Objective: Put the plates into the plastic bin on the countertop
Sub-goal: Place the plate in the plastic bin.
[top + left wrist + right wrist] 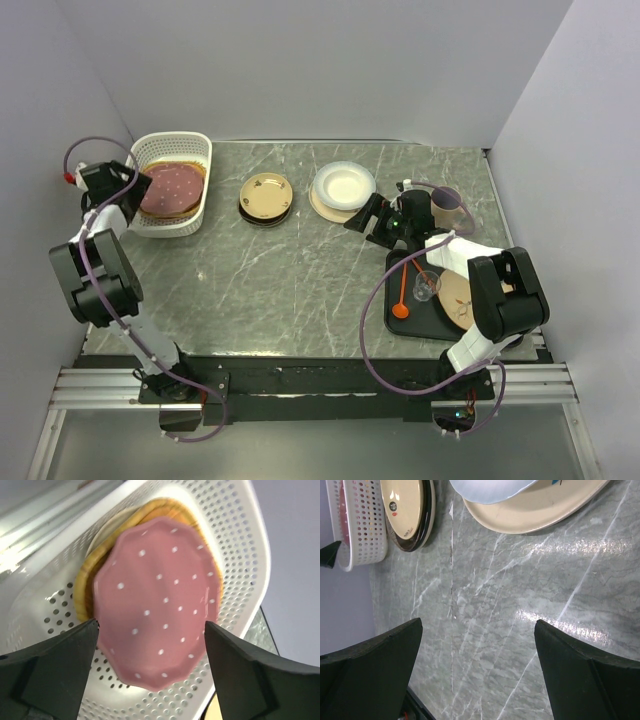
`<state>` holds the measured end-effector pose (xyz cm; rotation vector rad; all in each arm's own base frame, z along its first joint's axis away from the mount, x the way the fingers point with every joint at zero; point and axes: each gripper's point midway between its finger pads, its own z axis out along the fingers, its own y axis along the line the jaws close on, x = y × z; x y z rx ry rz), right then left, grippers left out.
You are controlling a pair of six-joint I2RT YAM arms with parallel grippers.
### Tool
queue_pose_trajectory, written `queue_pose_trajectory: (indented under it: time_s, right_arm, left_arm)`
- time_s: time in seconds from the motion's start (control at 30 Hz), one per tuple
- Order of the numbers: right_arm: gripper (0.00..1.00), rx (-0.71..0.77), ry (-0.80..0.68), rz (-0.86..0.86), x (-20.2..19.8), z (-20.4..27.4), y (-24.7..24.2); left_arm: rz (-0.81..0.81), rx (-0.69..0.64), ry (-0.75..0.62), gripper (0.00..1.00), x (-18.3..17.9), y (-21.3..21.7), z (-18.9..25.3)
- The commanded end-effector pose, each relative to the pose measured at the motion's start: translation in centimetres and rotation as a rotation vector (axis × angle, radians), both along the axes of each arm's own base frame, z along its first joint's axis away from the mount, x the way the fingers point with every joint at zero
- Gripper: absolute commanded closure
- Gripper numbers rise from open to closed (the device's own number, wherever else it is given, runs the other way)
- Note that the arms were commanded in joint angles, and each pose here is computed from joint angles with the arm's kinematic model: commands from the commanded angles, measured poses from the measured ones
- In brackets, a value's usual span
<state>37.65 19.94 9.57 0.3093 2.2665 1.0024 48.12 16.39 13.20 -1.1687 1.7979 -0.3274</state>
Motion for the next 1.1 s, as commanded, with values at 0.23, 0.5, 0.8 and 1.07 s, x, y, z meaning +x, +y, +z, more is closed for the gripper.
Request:
queue_pose_trajectory:
  time_s: [0.23, 0.5, 0.8, 1.07]
  right_arm:
    - [0.0, 0.023, -0.052, 0.012, 0.5, 1.6, 0.6]
    - [0.0, 0.022, -0.05, 0.01, 0.6, 1.5, 0.6]
    - [0.0, 0.02, -0.046, -0.005, 1.0, 1.5, 0.5]
    - [0.02, 0.012, -0.044, -0.022, 1.5, 1.6, 0.4]
  left_arm:
    - [0.041, 0.31, -0.029, 0.01, -0.3, -1.8, 8.3]
    - [-0.069, 0.392, -0.089, 0.01, 0.2, -7.9, 12.1]
    - [-0.192, 0.374, -0.151, 0.01, -0.6, -12.9, 13.3]
    - [-0.305, 0.355, -0.117, 0.01, -1.3, -17.4, 10.8]
